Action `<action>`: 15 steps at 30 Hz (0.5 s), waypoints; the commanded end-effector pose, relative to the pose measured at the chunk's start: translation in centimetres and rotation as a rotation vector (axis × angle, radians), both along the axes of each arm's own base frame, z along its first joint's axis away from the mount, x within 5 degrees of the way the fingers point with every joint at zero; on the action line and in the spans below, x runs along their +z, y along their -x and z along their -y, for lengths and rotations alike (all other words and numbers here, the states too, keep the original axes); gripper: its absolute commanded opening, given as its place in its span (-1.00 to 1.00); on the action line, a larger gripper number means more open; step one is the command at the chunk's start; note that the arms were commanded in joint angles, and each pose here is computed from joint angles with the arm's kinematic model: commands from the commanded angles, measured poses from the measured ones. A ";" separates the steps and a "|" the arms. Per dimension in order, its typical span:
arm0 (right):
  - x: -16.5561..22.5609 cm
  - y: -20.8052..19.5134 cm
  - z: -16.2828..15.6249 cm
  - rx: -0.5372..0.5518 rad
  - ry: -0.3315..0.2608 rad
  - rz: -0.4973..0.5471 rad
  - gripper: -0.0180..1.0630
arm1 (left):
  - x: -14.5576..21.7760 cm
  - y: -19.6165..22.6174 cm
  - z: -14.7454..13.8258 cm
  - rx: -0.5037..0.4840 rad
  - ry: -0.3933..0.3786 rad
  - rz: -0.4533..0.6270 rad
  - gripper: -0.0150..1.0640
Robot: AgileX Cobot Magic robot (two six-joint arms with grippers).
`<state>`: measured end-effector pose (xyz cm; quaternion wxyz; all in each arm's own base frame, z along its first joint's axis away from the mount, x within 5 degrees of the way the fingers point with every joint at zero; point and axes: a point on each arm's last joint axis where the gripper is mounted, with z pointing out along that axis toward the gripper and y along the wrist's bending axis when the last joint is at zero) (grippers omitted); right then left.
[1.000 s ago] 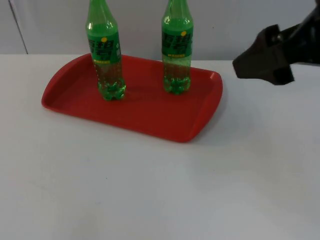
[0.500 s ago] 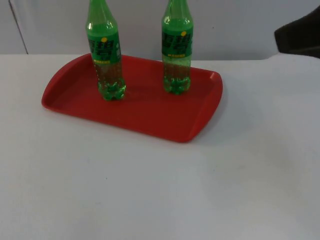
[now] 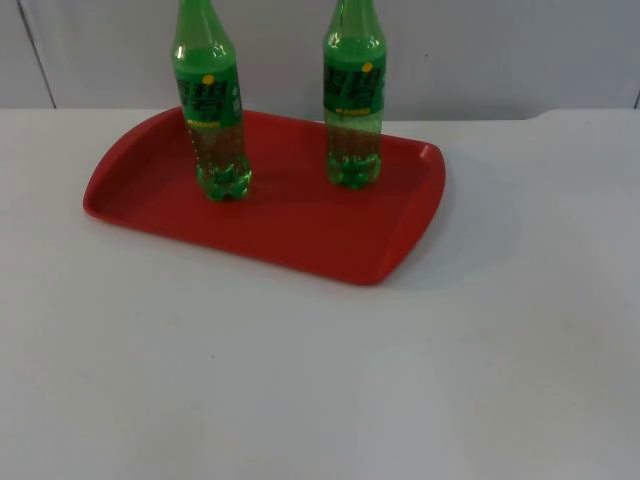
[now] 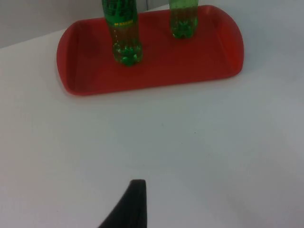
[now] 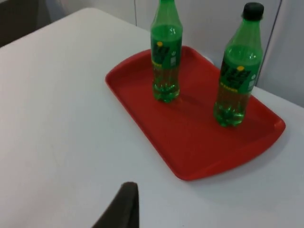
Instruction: Place the bottle upright on the tray.
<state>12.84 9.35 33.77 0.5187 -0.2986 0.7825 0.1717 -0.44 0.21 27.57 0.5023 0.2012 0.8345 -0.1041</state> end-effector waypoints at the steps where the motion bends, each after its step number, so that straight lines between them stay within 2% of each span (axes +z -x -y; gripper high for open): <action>1: -0.1 1.0 0.5 0.008 -0.012 0.008 0.98 | -0.1 0.0 -0.1 -0.002 -0.004 0.003 0.97; 3: -0.2 2.0 1.1 0.009 -0.039 0.020 0.98 | -0.1 0.0 -0.1 -0.002 -0.004 0.003 0.97; 8: -0.8 4.0 2.3 0.015 -0.061 0.026 0.98 | -0.1 0.0 -0.1 -0.002 -0.004 0.003 0.97; 15: -0.9 6.6 3.7 0.041 -0.065 0.039 0.98 | -0.1 0.0 -0.1 -0.002 -0.004 0.003 0.97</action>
